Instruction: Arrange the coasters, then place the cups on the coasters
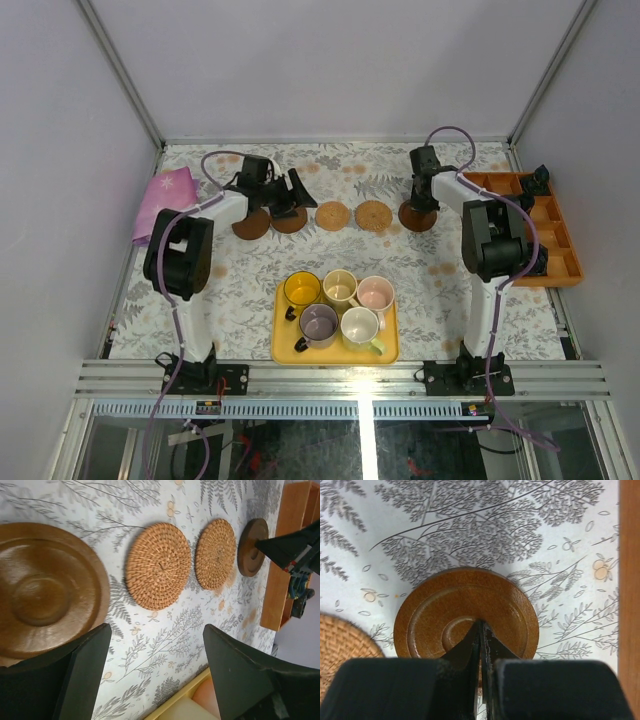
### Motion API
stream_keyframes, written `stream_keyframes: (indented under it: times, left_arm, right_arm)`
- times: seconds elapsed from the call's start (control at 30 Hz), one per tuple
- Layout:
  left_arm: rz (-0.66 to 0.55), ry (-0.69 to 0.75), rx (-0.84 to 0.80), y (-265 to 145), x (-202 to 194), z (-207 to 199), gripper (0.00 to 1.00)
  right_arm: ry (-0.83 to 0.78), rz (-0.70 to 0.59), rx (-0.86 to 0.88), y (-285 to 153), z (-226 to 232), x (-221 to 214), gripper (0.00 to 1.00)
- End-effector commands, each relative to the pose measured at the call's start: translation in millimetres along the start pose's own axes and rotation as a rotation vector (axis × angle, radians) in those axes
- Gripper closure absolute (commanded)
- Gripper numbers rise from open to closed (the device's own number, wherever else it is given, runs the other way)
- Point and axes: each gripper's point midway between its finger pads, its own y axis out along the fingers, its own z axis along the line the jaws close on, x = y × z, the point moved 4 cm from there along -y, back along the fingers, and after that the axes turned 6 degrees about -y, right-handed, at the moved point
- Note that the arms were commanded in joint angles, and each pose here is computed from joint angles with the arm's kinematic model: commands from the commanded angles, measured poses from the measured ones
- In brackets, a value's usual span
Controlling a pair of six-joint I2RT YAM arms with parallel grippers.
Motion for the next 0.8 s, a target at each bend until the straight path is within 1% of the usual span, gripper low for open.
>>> stream_keyframes:
  times: [0.0, 0.17, 0.3, 0.4, 0.53, 0.67, 0.77]
  left_arm:
    - [-0.085, 0.034, 0.033, -20, 15, -2, 0.25]
    - [-0.166, 0.047, 0.146, -38, 25, 10, 0.27]
    - [-0.22, 0.023, 0.266, -51, 33, 31, 0.3]
    - [-0.235, -0.012, 0.327, -58, 36, 47, 0.38]
    - [-0.249, -0.062, 0.388, -62, 33, 65, 0.56]
    - [-0.273, -0.105, 0.442, -66, 33, 80, 0.82]
    - [-0.276, -0.134, 0.477, -67, 33, 91, 0.98]
  right_arm:
    - [-0.002, 0.002, 0.006, 3, -5, 3, 0.99]
    - [-0.01, -0.029, 0.045, -9, -3, 9, 0.99]
    - [-0.01, -0.079, 0.075, -28, -4, 17, 0.99]
    - [-0.006, -0.12, 0.115, -44, -2, 22, 0.99]
    - [0.006, -0.181, 0.177, -66, 0, 28, 0.99]
    - [0.007, -0.219, 0.252, -83, 6, 27, 0.98]
    - [0.002, -0.239, 0.28, -95, 9, 26, 0.98]
